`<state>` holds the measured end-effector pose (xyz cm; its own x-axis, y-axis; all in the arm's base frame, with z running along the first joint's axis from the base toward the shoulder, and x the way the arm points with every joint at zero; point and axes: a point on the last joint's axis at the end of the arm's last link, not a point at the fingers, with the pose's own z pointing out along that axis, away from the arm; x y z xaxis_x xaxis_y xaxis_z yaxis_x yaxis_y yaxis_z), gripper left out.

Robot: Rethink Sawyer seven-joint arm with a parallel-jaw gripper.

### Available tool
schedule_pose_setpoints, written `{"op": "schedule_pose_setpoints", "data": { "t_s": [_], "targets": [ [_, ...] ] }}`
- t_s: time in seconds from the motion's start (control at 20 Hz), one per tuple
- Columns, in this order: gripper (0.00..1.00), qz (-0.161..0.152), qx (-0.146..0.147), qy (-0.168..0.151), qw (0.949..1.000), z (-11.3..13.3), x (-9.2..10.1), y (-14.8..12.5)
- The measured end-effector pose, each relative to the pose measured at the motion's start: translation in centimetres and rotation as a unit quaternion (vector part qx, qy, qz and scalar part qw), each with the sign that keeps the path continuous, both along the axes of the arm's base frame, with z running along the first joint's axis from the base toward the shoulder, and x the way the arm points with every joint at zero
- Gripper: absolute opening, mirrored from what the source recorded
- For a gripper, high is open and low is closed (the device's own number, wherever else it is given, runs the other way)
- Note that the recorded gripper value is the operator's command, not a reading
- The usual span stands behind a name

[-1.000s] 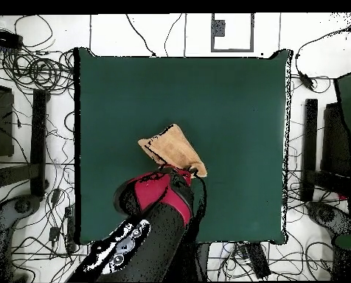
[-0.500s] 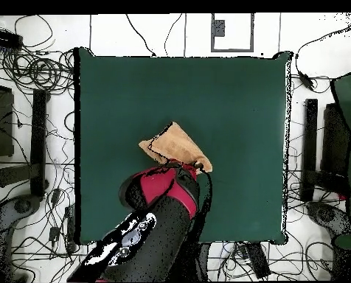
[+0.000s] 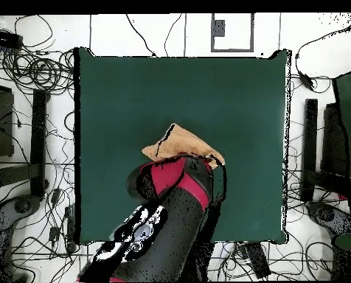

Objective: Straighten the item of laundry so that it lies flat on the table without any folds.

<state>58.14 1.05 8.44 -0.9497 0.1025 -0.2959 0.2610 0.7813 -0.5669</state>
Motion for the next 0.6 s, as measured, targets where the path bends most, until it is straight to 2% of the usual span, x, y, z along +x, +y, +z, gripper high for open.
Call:
{"op": "schedule_pose_setpoints", "data": {
  "t_s": [0.4,0.6],
  "targets": [
    [0.00,-0.010,-0.015,-0.011,0.9998,1.7,2.4,-5.3],
    [0.00,-0.004,-0.016,-0.012,0.9998,2.0,3.0,-5.5]
  ]
}}
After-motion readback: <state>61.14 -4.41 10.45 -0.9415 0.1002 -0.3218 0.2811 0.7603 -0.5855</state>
